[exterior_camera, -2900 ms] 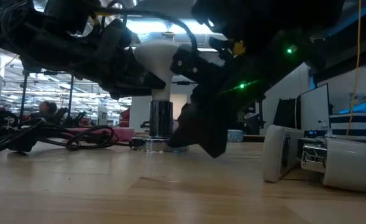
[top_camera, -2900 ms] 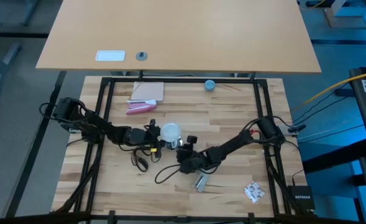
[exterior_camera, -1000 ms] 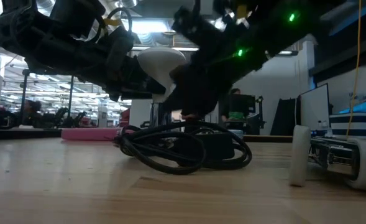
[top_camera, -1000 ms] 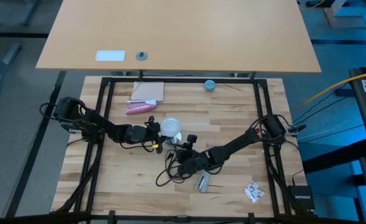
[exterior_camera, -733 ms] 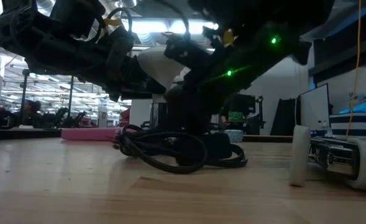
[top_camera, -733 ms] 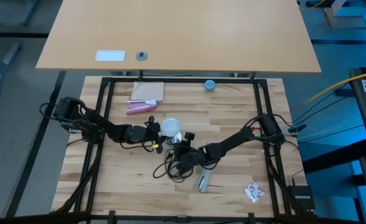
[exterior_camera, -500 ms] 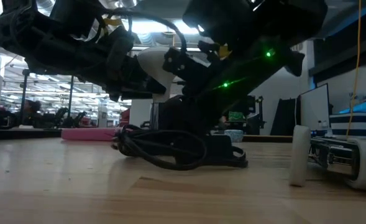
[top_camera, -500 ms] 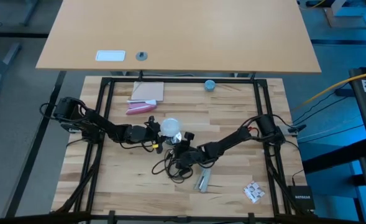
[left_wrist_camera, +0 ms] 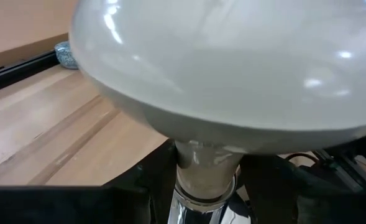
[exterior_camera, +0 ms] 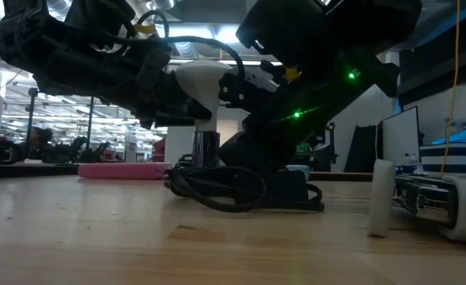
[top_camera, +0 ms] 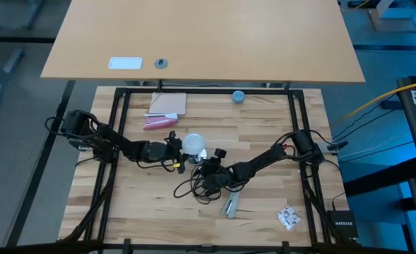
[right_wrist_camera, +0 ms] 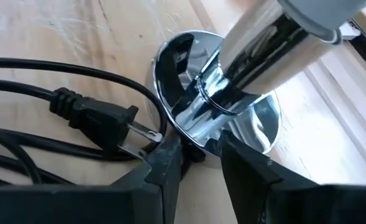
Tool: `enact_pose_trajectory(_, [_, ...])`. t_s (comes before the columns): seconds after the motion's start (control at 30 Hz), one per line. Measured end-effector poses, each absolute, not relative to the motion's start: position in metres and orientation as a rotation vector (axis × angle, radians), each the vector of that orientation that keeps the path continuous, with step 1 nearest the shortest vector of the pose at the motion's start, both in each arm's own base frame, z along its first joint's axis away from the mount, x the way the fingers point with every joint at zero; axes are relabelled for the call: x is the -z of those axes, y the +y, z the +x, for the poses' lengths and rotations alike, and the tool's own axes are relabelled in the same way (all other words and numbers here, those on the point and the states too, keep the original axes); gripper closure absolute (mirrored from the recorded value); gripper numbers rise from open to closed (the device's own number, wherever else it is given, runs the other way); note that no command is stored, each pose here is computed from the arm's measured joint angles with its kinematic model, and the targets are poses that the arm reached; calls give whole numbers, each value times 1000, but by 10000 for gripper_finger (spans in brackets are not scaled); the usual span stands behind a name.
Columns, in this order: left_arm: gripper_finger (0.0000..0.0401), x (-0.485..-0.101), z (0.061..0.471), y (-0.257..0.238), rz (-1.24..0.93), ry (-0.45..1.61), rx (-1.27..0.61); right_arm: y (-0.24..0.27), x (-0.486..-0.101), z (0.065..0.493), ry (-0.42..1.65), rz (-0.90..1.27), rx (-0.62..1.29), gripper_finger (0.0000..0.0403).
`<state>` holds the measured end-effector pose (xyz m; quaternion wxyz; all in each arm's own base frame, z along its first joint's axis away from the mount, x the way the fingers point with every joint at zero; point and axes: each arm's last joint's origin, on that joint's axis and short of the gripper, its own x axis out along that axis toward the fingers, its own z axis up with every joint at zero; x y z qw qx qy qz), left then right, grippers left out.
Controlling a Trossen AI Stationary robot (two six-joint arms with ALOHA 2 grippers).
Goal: Screw lightbulb
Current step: Insert the lightbulb into the lamp
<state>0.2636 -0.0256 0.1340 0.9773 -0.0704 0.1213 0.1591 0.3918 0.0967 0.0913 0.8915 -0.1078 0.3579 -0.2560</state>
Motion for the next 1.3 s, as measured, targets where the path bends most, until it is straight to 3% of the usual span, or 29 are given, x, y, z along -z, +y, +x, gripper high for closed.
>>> enact_pose_trajectory(0.8, [242,-134,264,-27,-162,252,-276,68,-98,397,759,-452,639,288])
enact_pose_trajectory(1.3, [242,-134,264,-27,-154,250,-288,112,-162,385,603,-494,512,288])
